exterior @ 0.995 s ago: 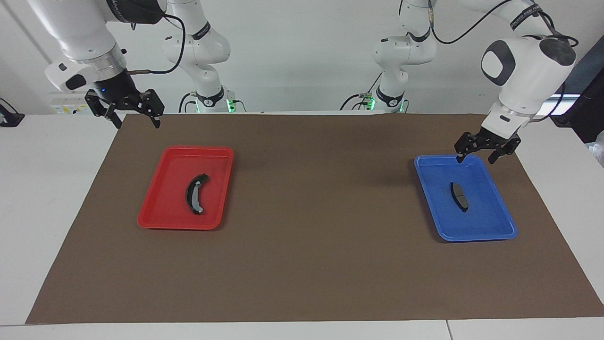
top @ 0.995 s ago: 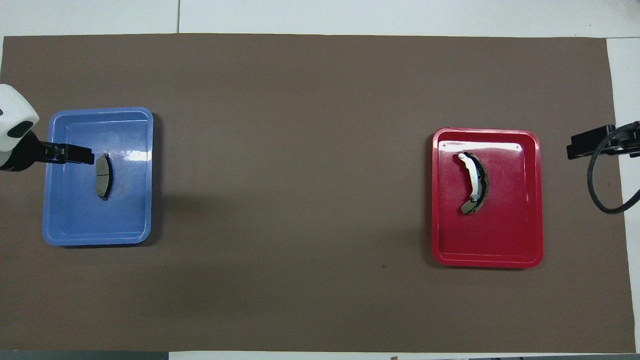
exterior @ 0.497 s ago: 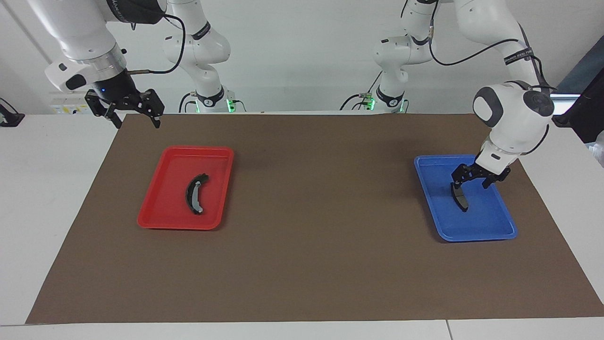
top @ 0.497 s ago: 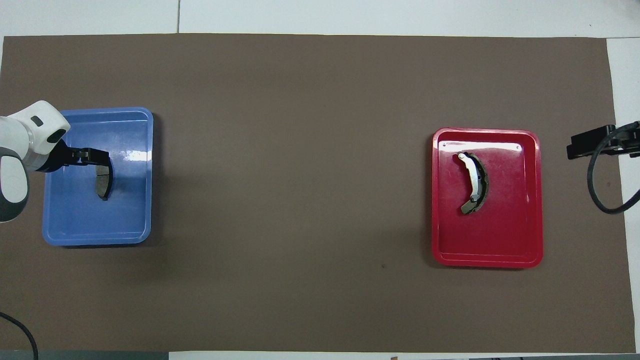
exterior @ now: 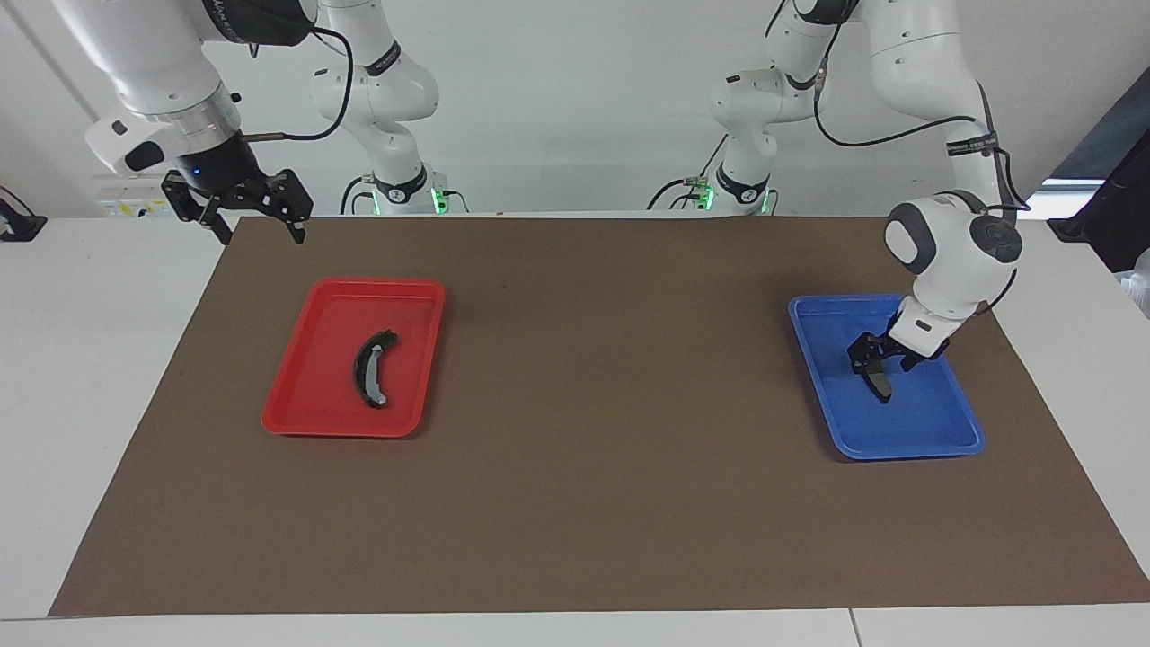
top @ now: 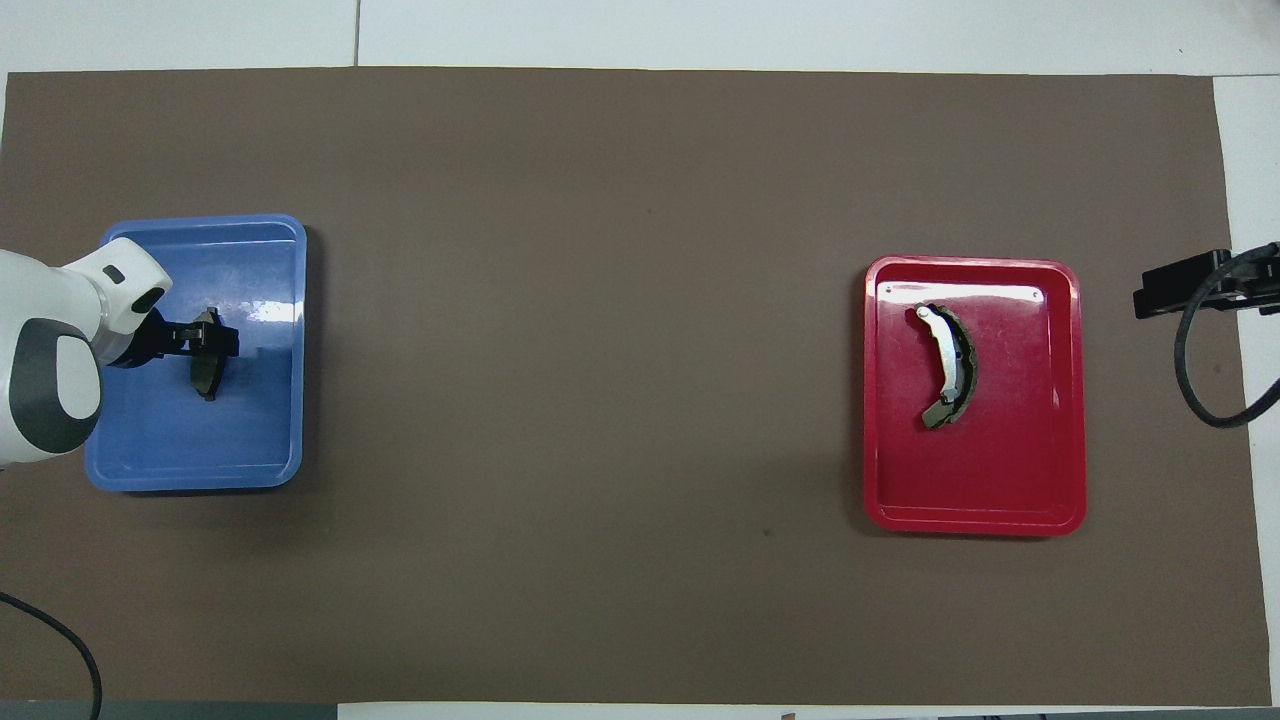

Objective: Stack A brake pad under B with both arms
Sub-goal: 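Reach into the blue tray and grasp the dark brake pad with the left gripper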

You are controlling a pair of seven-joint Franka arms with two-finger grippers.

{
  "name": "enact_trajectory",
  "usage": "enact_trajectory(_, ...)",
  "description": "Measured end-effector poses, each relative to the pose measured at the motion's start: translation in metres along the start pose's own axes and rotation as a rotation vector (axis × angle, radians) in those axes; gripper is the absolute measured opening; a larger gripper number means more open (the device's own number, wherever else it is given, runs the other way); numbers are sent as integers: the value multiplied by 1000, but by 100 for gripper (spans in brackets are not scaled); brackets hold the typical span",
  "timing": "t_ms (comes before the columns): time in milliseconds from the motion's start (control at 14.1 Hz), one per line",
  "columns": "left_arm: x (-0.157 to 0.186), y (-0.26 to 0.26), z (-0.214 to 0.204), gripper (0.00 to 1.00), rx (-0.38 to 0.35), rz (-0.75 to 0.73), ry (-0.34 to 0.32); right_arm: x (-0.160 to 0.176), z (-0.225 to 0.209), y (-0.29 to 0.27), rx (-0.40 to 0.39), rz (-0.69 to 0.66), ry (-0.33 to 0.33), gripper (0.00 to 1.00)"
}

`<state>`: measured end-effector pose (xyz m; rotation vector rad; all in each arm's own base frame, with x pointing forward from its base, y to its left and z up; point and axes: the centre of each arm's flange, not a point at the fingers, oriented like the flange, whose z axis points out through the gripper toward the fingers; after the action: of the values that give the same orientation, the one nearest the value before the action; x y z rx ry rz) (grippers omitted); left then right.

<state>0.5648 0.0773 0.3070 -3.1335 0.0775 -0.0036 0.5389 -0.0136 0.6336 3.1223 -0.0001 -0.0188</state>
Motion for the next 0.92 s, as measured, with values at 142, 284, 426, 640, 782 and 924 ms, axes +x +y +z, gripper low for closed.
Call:
enact_trajectory(142,-2,-5,8,97,0,-10,-4,0,0,0,0,0,0,100)
enact_trajectory(284,-5,-6,13,89,-1,-13,-11,0,0,0,0,0,0,100)
enact_trajectory(426,-6,-6,14,82,-1,-13,-11,0,0,0,0,0,0,100)
enact_trajectory(640,-5,-1,8,49,-2,-3,0,0,0,0,0,0,0,100)
enact_trajectory(782,-4,-1,6,40,-1,-3,4,0,0,0,0,0,0,100)
enact_trajectory(924,-3,0,3,40,1,-1,15,0,0,0,0,0,0,100)
